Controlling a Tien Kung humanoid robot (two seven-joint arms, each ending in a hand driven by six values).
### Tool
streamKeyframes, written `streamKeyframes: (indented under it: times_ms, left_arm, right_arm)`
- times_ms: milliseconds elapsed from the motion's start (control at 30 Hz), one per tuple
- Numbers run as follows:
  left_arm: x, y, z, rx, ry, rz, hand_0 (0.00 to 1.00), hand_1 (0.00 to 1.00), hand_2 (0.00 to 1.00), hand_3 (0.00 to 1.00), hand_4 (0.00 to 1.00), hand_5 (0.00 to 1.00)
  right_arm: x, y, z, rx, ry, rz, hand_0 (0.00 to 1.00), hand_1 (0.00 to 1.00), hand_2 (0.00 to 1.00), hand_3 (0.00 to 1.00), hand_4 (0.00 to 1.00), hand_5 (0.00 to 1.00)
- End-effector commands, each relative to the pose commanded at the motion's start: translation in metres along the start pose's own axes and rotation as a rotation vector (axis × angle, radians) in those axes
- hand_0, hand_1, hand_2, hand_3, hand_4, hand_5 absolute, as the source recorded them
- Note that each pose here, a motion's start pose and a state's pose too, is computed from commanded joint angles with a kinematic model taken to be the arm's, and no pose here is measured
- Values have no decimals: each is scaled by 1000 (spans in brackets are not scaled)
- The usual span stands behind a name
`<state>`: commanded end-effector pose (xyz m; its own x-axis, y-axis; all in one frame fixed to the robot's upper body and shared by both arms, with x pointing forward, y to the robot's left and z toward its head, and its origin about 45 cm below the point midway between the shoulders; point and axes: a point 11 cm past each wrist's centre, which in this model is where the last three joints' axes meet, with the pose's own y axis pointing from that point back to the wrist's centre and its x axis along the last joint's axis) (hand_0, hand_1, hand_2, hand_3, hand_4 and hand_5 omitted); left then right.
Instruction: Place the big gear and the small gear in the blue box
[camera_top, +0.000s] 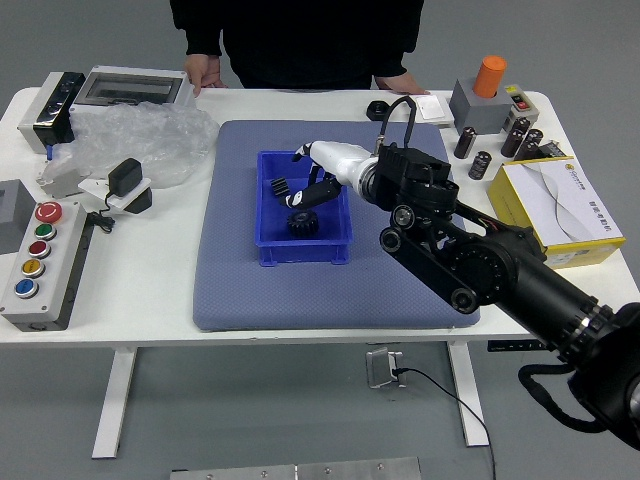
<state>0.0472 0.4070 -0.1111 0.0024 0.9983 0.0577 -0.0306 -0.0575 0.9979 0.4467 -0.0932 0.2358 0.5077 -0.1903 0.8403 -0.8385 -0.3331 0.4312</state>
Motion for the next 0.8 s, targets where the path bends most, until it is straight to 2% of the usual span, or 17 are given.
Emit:
streamKeyframes:
  times_ms: [200, 300, 367, 500, 533, 700, 733, 800]
  left_arm:
    - [0, 0, 0, -2, 0, 1, 855, 822, 829, 867, 773, 306]
    - [1, 0, 0, -1, 3, 1, 855, 822, 829, 867, 773, 306]
    - [1, 0, -1, 0, 6, 2, 855, 822, 829, 868, 772, 306]
    - [2, 0, 0, -5, 14, 4, 855, 822, 829, 868, 772, 306]
    - [3, 1, 0, -6, 16, 5, 855, 822, 829, 868, 773, 306]
    - [3, 1, -1, -7, 25, 5, 855, 822, 829, 868, 773, 306]
    - [3, 1, -1, -7, 27, 5, 855, 822, 829, 868, 772, 306]
    - [3, 0, -1, -8, 29, 5, 855, 822, 829, 868, 772, 306]
  right_arm:
    - [13, 3, -6, 19, -9, 34, 662, 583, 692, 957, 969, 599]
    - [27, 8, -3, 17, -10, 67, 662, 583, 692, 957, 969, 599]
    - [36, 12, 2, 8, -9, 88, 660, 578, 676, 921, 951, 576]
    - [53, 23, 22, -21, -11, 136, 660, 578, 676, 921, 951, 576]
    - [57, 26, 28, -30, -15, 148, 671, 627, 713, 898, 906, 527]
    - [75, 42, 60, -65, -48, 223, 671, 627, 713, 898, 906, 527]
    - [78, 46, 69, -68, -67, 249, 713, 656, 742, 866, 854, 499]
    - [81, 51, 82, -69, -104, 281, 713, 656, 742, 866, 854, 499]
